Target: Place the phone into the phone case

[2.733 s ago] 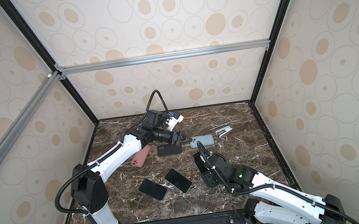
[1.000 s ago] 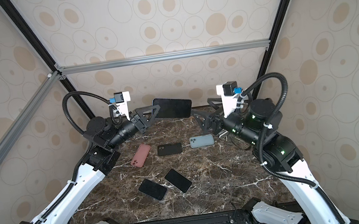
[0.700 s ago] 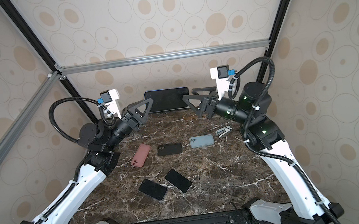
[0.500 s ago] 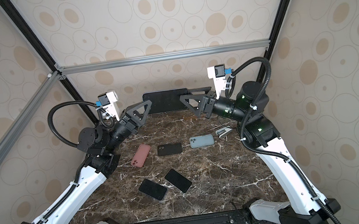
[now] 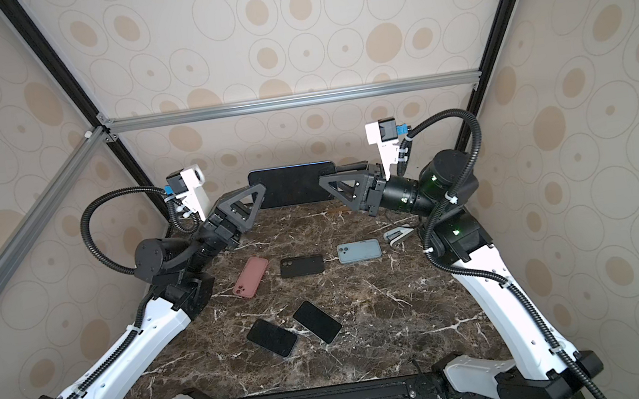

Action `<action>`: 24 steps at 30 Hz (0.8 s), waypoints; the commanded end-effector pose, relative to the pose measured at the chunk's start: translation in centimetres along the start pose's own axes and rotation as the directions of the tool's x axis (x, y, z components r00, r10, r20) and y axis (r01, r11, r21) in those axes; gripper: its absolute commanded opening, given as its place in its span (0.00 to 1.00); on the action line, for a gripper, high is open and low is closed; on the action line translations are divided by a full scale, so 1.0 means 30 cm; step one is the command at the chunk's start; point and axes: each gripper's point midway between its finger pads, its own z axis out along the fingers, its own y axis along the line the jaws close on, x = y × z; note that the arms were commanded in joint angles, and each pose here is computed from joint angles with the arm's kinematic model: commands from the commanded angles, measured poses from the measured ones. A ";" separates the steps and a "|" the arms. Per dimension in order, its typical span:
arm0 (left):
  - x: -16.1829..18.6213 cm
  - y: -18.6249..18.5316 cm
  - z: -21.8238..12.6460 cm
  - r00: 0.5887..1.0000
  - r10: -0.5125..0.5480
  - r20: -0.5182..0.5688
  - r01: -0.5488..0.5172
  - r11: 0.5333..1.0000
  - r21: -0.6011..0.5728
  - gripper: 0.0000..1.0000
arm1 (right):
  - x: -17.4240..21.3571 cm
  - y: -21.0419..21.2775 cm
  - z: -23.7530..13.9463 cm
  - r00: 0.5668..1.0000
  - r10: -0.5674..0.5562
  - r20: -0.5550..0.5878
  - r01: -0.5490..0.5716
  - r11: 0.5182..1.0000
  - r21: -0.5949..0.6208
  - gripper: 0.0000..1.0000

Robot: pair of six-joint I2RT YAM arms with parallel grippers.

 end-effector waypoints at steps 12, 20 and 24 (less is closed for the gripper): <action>-0.069 -0.131 -0.036 0.997 0.007 0.078 -0.016 0.992 0.124 0.00 | 0.003 0.061 -0.001 0.999 0.025 -0.037 -0.028 0.996 -0.089 0.20; -0.057 -0.112 -0.033 0.998 0.000 0.068 -0.007 0.994 0.112 0.00 | 0.027 0.042 0.004 0.997 0.048 -0.059 -0.053 0.995 -0.083 0.24; -0.051 -0.101 -0.029 0.998 -0.014 0.066 0.007 0.993 0.115 0.00 | 0.032 0.038 0.003 0.997 0.040 -0.059 -0.045 0.996 -0.077 0.20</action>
